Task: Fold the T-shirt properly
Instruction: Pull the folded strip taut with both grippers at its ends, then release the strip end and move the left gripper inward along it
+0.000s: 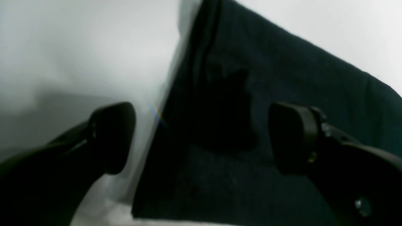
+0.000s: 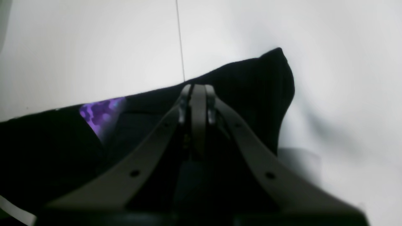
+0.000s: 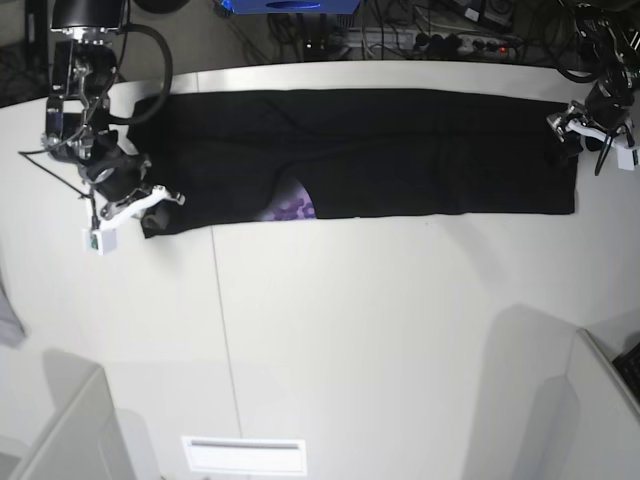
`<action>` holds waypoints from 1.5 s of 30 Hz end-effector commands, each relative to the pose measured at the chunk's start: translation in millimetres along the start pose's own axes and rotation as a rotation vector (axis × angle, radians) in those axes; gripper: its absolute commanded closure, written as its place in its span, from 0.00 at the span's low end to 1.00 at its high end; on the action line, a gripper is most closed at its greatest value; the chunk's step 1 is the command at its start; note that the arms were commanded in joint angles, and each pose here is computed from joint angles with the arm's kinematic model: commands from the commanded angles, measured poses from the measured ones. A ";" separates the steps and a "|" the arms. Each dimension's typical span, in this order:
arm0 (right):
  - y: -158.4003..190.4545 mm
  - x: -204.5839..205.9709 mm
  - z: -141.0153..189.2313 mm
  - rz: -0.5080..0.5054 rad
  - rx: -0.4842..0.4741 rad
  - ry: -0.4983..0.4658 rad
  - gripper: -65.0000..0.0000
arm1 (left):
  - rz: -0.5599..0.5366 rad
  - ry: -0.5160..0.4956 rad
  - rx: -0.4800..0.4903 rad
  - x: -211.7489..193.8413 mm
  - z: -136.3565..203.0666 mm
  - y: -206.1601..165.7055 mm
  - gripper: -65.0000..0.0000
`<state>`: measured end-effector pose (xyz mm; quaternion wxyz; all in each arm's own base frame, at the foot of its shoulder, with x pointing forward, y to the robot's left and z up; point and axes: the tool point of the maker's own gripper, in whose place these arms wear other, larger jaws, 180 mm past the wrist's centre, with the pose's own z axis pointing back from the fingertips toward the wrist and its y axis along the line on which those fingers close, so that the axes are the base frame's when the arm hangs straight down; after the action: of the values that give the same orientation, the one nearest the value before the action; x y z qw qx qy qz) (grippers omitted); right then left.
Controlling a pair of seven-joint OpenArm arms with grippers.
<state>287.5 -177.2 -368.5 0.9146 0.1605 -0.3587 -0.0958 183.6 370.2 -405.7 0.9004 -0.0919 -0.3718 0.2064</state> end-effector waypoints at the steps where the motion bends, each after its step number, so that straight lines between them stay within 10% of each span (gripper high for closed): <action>1: 3.4 13.3 4.3 0.017 0.014 -0.043 1.00 | -0.010 -0.002 0.009 5.4 2.8 6.4 0.00; 7: 1.1 5.7 5.1 0.013 0.008 -0.029 1.00 | -0.040 0.056 0.066 -6.6 -5.6 18.9 0.04; 18: 1.7 -0.2 9.1 0.016 0.009 -0.025 1.00 | -0.065 0.079 0.103 -12.3 -8.5 23.1 1.00; 33: 12.5 -2.5 21.1 0.039 0.029 -0.035 1.00 | -0.095 -0.116 0.169 52.0 23.3 31.2 1.00; 45: 12.5 -2.8 21.1 0.039 0.029 -0.034 1.00 | -0.249 -0.199 0.122 54.0 54.9 -36.3 1.00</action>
<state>264.2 -166.6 -362.4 0.9150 0.1664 -0.3581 -0.0829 184.4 359.8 -335.3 0.8907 0.0261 -0.4333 0.1351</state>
